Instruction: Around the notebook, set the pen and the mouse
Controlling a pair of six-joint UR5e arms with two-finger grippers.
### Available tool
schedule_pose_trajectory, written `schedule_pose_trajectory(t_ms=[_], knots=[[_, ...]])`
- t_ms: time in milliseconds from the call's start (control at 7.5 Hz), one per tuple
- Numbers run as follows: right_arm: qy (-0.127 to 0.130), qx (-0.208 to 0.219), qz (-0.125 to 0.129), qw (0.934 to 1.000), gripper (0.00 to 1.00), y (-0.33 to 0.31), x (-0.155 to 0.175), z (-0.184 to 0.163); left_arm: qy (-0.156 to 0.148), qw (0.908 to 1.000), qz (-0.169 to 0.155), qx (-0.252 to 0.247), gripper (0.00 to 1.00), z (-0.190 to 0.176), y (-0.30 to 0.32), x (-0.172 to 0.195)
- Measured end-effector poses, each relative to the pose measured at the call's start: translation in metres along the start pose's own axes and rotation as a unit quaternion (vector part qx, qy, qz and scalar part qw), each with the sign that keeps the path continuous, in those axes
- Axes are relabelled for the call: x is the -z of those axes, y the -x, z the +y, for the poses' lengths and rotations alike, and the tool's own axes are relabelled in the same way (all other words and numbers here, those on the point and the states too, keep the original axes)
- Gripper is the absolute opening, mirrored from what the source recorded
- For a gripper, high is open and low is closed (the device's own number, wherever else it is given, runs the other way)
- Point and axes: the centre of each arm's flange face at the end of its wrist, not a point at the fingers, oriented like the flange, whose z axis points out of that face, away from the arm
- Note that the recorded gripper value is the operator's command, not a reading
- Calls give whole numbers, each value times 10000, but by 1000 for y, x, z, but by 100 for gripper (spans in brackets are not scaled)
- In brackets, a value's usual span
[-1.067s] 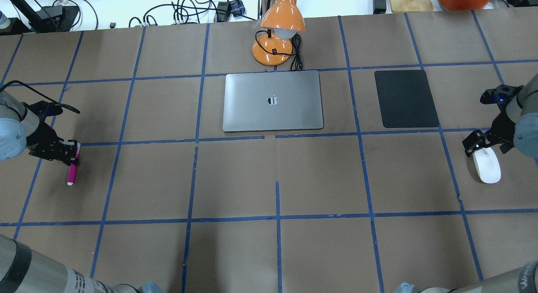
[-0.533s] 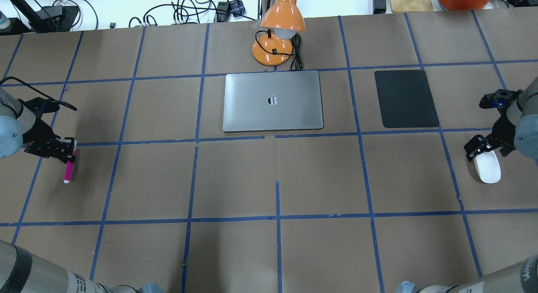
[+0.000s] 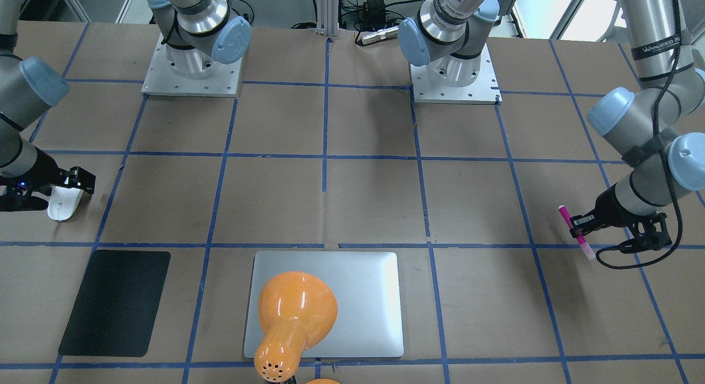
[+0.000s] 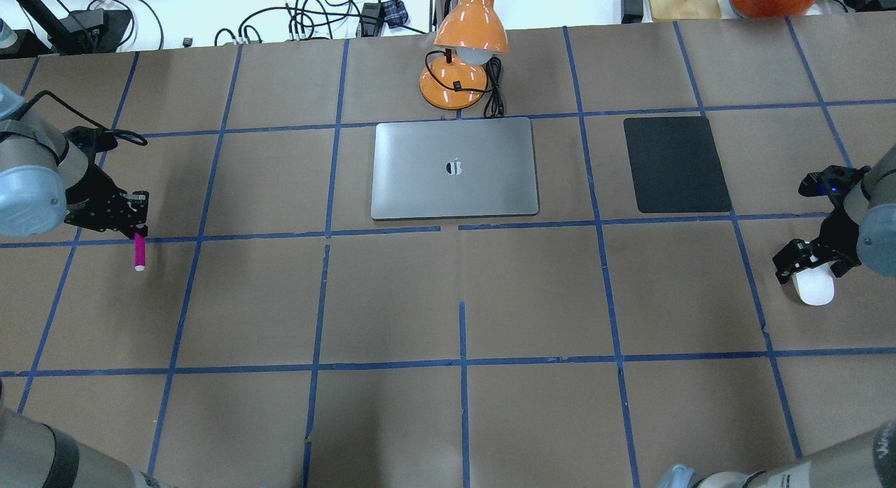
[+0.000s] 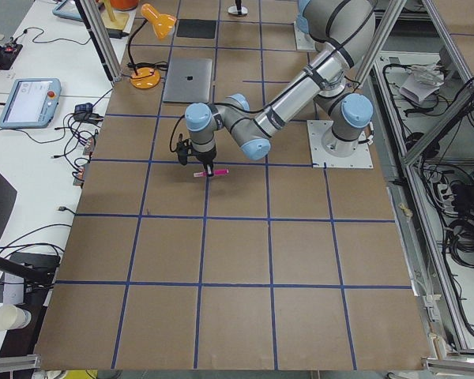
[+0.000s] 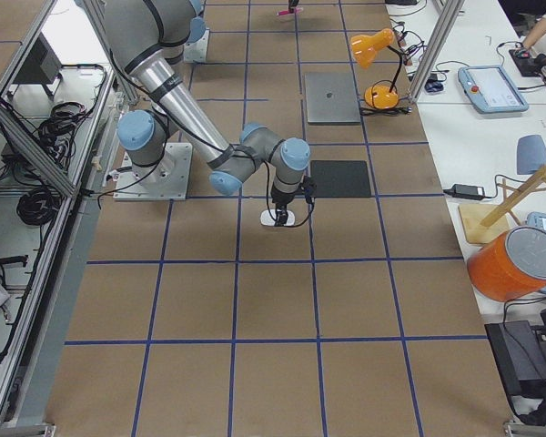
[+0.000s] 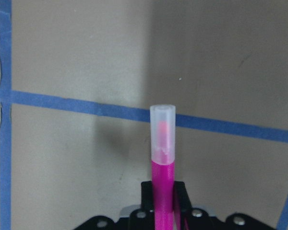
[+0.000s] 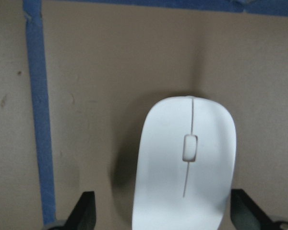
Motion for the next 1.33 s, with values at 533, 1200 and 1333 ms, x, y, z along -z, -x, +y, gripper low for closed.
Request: schedule_pose_trajectory(t_ms=[533, 1200, 1333], knots=[[-23, -9, 20, 10000, 98, -4, 0, -2, -260, 9924, 225, 1184, 0, 5, -135, 30], [-60, -65, -48, 9999, 17, -9, -5, -3, -115, 9572, 467, 2854, 0, 89, -333, 43], [-80, -76, -45, 9999, 7, -10, -3, -2, -53, 9452, 454, 3232, 0, 108, -360, 39]])
